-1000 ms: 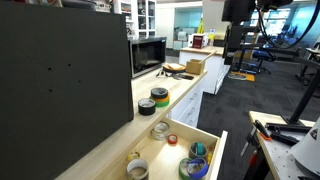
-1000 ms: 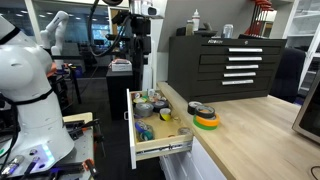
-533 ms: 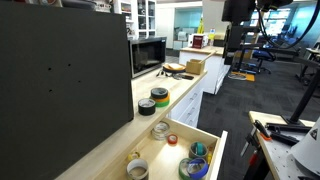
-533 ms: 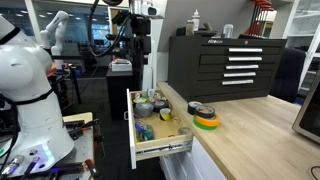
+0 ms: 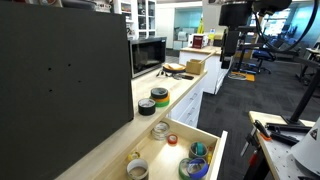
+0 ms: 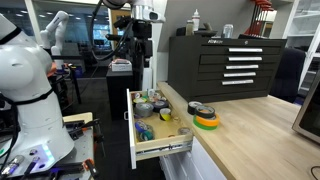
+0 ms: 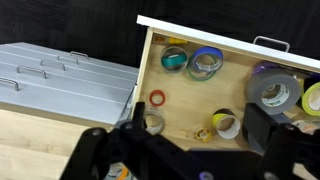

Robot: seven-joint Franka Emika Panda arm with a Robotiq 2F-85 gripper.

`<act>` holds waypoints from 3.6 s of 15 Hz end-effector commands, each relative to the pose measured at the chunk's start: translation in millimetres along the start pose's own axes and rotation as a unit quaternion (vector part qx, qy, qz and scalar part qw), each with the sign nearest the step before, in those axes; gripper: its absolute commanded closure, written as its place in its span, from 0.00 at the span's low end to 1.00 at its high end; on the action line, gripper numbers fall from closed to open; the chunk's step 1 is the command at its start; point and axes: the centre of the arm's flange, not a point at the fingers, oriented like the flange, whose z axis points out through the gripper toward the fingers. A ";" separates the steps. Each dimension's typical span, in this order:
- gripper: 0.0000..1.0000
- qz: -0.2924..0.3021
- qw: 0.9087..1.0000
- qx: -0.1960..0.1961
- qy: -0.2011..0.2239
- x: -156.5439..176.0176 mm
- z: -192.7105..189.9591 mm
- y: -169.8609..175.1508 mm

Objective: Remove the small orange tape from the drawer.

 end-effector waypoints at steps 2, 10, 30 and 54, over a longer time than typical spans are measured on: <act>0.00 -0.009 1.000 -0.004 0.010 23.9 50.3 -20.0; 0.00 -0.017 1.000 -0.010 0.020 44.1 108.8 -45.3; 0.00 0.000 1.000 0.000 -0.007 81.5 262.8 -44.4; 0.00 -0.031 0.999 0.007 0.017 110.4 346.3 -24.4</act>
